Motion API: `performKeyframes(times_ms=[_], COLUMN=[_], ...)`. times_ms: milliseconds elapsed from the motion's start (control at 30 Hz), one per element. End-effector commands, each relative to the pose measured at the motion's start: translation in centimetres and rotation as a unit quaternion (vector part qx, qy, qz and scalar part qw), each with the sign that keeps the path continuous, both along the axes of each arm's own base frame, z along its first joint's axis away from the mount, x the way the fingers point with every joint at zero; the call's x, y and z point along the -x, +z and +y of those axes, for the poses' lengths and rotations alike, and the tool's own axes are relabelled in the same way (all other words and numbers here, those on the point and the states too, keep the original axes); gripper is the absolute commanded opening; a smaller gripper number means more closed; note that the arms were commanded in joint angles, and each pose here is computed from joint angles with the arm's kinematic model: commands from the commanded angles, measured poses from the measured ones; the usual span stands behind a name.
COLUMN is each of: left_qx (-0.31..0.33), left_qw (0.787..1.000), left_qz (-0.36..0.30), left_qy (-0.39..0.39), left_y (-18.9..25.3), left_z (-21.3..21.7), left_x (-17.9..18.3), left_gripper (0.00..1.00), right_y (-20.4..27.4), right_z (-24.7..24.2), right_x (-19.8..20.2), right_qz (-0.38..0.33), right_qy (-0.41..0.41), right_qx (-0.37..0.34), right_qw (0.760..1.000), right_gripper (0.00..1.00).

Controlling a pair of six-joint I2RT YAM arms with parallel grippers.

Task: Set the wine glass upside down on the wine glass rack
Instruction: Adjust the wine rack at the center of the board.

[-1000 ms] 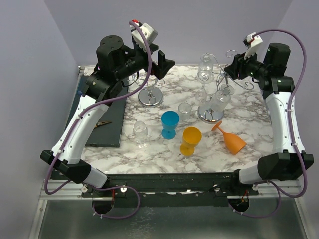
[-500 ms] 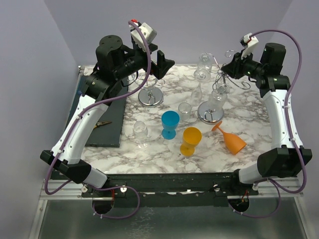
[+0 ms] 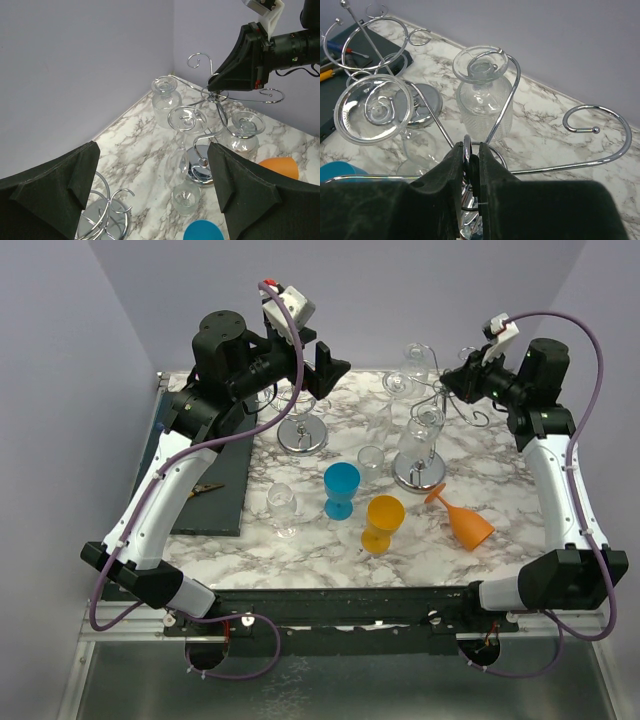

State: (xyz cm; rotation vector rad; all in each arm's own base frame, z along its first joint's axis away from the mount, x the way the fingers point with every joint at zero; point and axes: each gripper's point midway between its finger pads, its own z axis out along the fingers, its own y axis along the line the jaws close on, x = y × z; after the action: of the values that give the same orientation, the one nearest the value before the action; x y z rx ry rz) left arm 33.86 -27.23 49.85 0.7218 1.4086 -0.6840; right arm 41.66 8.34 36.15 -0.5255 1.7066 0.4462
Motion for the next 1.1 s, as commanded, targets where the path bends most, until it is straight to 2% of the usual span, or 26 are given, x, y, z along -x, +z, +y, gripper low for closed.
performKeyframes(times_ms=[0,200,500,700,1067], left_qx=[0.005,0.006,0.008,0.006,-0.001], left_qw=[1.0,1.0,0.999,0.999,0.999], left_qz=[-0.021,-0.026,-0.032,-0.035,-0.035], left_qy=[-0.012,-0.013,-0.016,-0.018,-0.019], left_y=[1.6,1.9,2.2,2.2,1.6], left_z=[0.6,0.7,0.7,0.7,0.6], left_x=[1.4,1.7,2.0,2.0,1.7], left_gripper=[0.99,0.99,0.99,0.99,0.99], right_y=[7.8,11.6,14.3,15.2,15.0], right_z=[-0.7,-1.3,-2.0,-2.9,-4.6], right_x=[-0.1,0.3,1.5,1.4,0.8], right_qz=[-0.152,-0.224,-0.301,-0.321,-0.336], right_qy=[-0.028,-0.051,-0.073,-0.104,-0.173], right_qx=[0.004,-0.003,-0.013,-0.03,-0.111], right_qw=[0.988,0.973,0.951,0.941,0.919], right_gripper=[0.0,0.0,0.0,0.0,0.0])
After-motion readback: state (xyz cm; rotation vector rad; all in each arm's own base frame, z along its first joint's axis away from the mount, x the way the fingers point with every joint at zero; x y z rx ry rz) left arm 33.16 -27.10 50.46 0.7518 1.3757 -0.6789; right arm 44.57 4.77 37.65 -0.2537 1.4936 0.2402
